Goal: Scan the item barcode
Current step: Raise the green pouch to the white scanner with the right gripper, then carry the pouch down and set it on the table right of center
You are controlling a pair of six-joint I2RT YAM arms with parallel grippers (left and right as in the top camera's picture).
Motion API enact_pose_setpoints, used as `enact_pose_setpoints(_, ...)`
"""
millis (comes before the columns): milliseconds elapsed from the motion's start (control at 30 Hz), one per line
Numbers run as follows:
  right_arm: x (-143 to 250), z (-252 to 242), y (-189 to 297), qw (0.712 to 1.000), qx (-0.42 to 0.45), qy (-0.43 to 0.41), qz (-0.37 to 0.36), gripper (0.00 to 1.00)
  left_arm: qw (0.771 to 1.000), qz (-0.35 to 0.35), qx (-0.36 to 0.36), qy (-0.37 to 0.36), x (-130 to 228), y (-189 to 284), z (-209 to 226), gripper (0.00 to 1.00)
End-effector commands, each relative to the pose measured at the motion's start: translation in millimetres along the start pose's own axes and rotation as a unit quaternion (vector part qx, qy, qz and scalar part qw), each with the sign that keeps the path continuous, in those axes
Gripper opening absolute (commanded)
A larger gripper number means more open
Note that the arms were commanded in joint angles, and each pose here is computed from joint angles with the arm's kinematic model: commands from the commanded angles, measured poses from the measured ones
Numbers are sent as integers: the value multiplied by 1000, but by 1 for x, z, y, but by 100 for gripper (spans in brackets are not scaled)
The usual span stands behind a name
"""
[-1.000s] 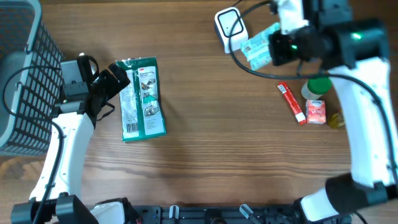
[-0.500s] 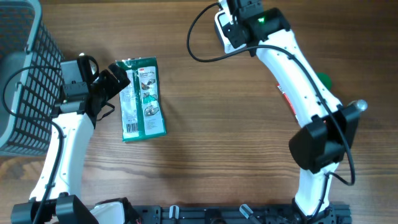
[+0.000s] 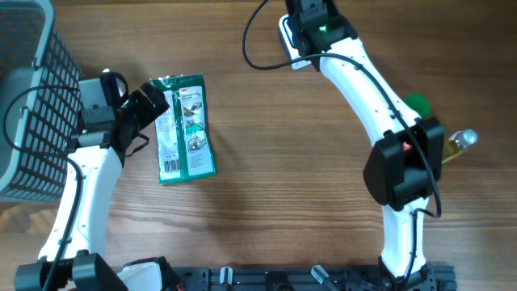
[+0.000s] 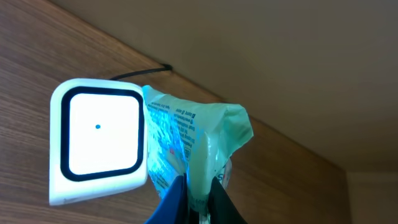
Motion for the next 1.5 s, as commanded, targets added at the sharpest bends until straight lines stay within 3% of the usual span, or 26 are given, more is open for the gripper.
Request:
enact_pose_setpoints(0,4,22,-22,1000,-10,19,13,4,1000,-2,-7,0,-1,-3,3,100)
enact_pose_setpoints(233,-4,54,-17,996,-73,44,-6,4,1000,-2,-7,0,-1,-3,3,100)
enact_pose_setpoints(433,-6,97,-6,973,-224,35,-43,5,1000,-2,-7,0,-1,-3,3,100)
enact_pose_setpoints(667,4,114,-21,972,-231,33,-21,4,1000,-2,-7,0,-1,-3,3,100)
enact_pose_setpoints(900,9,100,-28,986,-167,-22,15,4,1000,-2,-7,0,-1,-3,3,100)
enact_pose_setpoints(1000,0,103,-27,980,-186,-66,-5,5,1000,-2,-7,0,-1,-3,3,100)
enact_pose_setpoints(1233,-5,107,-23,974,-215,-72,-23,4,1000,-2,-7,0,-1,-3,3,100)
enact_pose_setpoints(1467,2,28,28,982,-146,-118,-10,4,1000,-2,-7,0,-1,-3,3,100)
Point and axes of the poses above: each gripper's point midway between its finger pads, its own y axis back along the fingers, its own z axis along the line the jaws close on, x = y × z, the point moved 6 cm from there along y, back along the fingers, and after that the axes turned 15 degrees about y, right-handed, at the moved point
